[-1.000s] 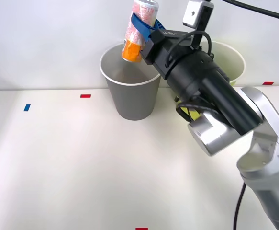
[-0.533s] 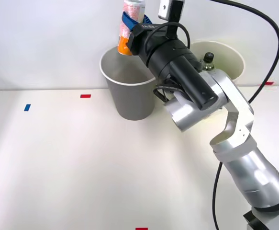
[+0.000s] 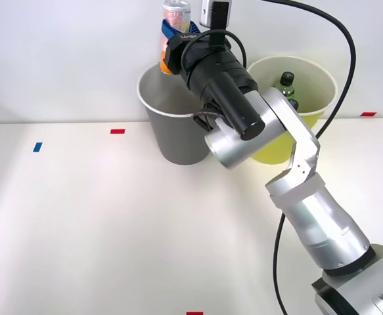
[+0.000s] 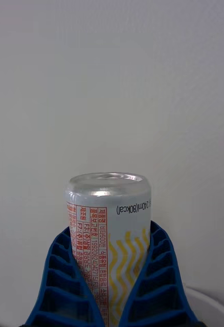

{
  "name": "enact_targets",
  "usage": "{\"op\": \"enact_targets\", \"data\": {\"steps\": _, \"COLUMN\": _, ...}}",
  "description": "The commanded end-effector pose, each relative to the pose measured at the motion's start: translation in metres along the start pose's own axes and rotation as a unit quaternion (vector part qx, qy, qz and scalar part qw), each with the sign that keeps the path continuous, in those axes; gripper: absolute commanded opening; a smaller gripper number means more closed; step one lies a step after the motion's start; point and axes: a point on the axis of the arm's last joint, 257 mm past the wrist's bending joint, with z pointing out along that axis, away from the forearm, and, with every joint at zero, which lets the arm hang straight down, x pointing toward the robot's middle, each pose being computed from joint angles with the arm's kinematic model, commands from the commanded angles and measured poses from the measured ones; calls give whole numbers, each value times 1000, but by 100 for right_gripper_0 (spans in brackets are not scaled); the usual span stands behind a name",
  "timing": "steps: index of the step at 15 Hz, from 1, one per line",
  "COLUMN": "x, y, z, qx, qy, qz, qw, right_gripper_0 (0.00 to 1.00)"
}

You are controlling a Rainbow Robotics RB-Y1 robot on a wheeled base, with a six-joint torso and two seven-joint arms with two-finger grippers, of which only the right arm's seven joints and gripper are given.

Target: Put cans in the gray bin, plastic bottles in the light green bin

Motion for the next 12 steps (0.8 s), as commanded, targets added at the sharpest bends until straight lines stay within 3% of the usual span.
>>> {"op": "enact_targets", "data": {"steps": 1, "x": -3, "y": -1, "z": 0, "qx": 3, "qy": -5, "qz": -16, "qw": 1000, "right_gripper_0": 0}}
{"op": "enact_targets", "data": {"steps": 2, "x": -2, "y": 1, "z": 0, "qx": 3, "qy": -5, "qz": -16, "qw": 1000, "right_gripper_0": 31}}
{"op": "enact_targets", "data": {"steps": 3, "x": -3, "y": 0, "z": 1, "qx": 3, "qy": -5, "qz": -13, "qw": 1000, "right_gripper_0": 73}}
{"op": "enact_targets", "data": {"steps": 4, "x": -3, "y": 0, "z": 1, "qx": 3, "qy": -5, "qz": -12, "qw": 1000, "right_gripper_0": 100}}
{"op": "enact_targets", "data": {"steps": 12, "x": -13, "y": -2, "z": 0, "qx": -6, "qy": -22, "qz": -14, "qw": 1000, "right_gripper_0": 100}}
